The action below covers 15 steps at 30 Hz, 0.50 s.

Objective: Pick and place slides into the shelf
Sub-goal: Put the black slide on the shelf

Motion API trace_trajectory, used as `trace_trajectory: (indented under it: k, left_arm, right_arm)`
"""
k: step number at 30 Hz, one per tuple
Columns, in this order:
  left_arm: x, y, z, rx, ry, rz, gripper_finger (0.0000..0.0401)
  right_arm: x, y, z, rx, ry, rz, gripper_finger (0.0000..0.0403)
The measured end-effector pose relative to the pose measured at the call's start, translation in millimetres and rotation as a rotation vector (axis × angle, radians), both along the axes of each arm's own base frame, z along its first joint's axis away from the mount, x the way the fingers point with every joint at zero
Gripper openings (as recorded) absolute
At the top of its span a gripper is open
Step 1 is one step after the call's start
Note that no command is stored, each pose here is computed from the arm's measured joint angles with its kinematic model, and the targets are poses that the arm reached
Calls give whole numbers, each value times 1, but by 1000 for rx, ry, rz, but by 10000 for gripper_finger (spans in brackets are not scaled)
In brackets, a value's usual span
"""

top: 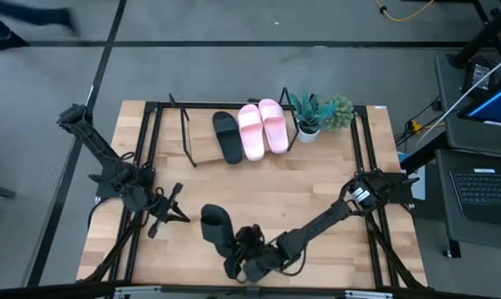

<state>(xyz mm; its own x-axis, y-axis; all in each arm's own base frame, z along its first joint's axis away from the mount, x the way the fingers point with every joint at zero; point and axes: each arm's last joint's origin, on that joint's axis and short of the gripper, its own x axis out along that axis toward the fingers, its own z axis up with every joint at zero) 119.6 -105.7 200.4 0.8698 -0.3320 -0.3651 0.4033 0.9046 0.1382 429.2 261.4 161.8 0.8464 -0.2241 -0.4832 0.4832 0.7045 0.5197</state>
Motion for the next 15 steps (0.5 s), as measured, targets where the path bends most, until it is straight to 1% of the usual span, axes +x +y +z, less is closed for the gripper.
trace_trajectory:
  k: [4,7,10,12,15]
  left_arm:
    - [-2,-2,0,-7,2,-18,0]
    - [-4,-4,0,-27,10,-23,0]
    - [-4,-5,2,-38,-5,-18,0]
    - [-3,-5,5,-47,-40,10,0]
    - [-2,-4,8,-31,-88,59,0]
  right_arm:
    - [5,-12,-10,-65,-196,73,70]
    - [0,-28,-24,-94,-311,88,70]
    - [-8,-49,-39,-135,-375,73,70]
    - [-12,-63,-47,-129,-398,47,70]
    - [-18,-81,-59,-119,-407,12,70]
